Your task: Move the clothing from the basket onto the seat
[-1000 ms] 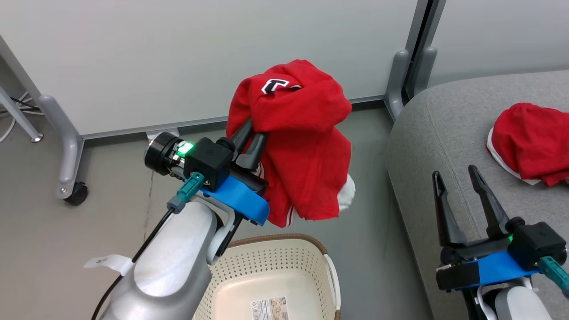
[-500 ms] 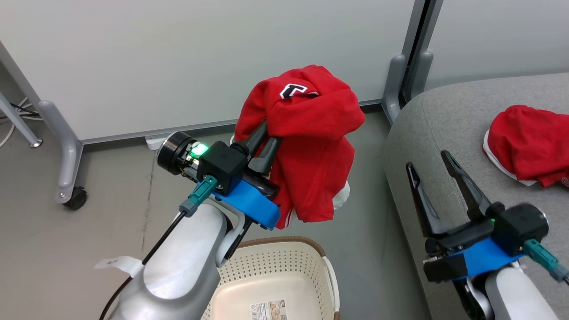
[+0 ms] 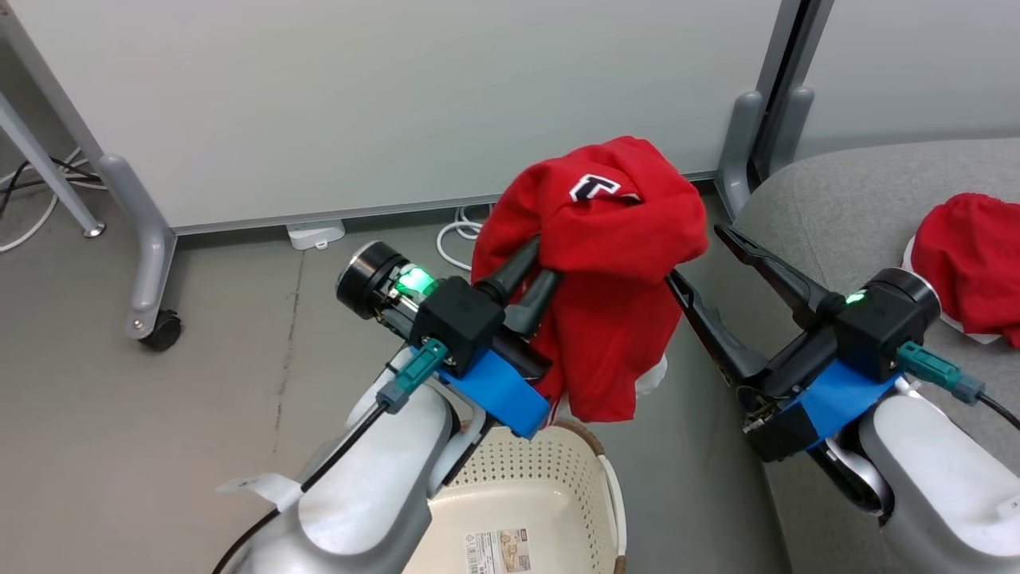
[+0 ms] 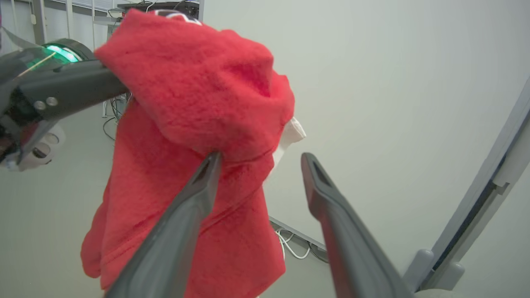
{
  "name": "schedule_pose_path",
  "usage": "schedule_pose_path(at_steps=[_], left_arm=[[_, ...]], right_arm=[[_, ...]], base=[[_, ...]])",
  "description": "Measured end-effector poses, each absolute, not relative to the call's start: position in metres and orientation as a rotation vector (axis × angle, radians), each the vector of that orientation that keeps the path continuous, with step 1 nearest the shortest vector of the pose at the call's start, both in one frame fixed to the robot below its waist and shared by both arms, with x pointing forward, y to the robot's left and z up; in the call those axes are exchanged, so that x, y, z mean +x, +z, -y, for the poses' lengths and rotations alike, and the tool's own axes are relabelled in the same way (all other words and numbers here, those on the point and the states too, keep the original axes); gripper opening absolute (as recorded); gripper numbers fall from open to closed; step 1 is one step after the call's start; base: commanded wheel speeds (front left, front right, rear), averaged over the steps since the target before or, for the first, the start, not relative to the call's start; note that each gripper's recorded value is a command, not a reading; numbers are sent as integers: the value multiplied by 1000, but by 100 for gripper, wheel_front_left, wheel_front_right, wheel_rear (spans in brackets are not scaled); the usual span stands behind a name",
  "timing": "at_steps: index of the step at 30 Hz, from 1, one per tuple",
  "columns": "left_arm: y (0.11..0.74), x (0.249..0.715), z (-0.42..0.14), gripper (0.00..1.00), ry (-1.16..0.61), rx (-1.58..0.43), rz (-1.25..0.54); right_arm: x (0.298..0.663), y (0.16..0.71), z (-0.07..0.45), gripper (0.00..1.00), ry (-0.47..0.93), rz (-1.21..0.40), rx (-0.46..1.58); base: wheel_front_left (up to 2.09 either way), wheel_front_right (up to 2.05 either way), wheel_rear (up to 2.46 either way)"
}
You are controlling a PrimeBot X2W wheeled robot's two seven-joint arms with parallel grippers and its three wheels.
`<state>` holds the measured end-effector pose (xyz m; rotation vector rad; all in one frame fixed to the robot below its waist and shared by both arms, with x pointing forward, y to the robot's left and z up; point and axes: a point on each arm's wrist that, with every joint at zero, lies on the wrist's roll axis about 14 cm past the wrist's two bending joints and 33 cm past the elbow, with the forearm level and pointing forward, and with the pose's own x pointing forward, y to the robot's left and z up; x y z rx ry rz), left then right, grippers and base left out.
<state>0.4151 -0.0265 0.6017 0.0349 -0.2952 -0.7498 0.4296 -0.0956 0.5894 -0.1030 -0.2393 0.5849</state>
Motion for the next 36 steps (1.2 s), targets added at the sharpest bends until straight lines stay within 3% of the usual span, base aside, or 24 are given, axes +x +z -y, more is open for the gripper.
schedule_pose_path(at_steps=[14, 24, 25, 26, 36], left_arm=[[614, 385, 43, 0, -833, 56, 345], [616, 373, 44, 0, -862, 76, 352], [617, 373, 44, 0, -861, 76, 354], [617, 374, 43, 0, -860, 75, 354], [612, 381, 38, 0, -844, 76, 339]], right_arm=[[429, 557, 65, 100, 803, 14, -107], [420, 567, 38, 100, 895, -8, -30], [420, 571, 37, 65, 897, 0, -16], [420, 574, 35, 0, 901, 8, -11], [420, 573, 39, 0, 888, 11, 23]], base=[[0, 0, 0], [0, 0, 0], [0, 0, 0], [0, 0, 0], [0, 0, 0]])
